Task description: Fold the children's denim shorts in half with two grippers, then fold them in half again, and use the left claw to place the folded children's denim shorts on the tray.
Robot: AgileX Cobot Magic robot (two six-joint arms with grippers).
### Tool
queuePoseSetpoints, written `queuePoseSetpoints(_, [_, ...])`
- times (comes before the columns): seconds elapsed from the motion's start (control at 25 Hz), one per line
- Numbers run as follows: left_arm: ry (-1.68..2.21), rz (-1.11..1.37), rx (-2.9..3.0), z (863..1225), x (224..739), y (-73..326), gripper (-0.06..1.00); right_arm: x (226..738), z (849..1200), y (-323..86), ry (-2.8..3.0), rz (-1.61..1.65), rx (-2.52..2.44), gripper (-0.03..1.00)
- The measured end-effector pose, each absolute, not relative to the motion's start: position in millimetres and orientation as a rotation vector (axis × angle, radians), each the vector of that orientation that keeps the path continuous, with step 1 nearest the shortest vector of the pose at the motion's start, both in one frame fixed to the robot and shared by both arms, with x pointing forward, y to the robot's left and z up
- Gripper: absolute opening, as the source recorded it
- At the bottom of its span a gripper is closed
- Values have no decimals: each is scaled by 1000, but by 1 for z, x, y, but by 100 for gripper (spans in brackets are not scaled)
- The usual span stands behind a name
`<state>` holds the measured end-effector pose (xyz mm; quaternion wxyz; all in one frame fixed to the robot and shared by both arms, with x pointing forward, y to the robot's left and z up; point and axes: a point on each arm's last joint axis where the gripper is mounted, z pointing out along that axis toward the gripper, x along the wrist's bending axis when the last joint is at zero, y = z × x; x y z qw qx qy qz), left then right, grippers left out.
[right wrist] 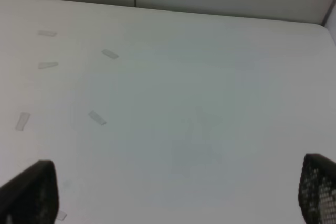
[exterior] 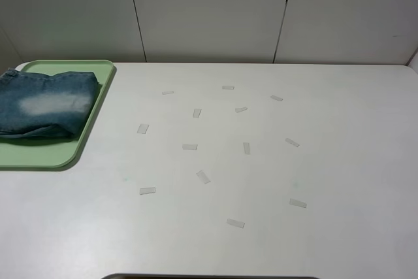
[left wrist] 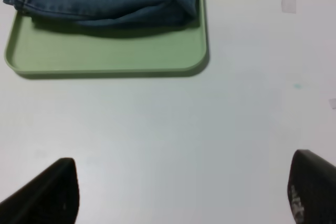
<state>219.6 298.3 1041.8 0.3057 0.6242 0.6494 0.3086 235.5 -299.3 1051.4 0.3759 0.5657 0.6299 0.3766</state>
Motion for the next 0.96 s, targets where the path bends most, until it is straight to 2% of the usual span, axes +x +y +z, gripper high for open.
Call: queuePoseSetpoints(0.96, [1679,808,1618,1037,228,296,79,236,1051,-299,1611,964,1447,69])
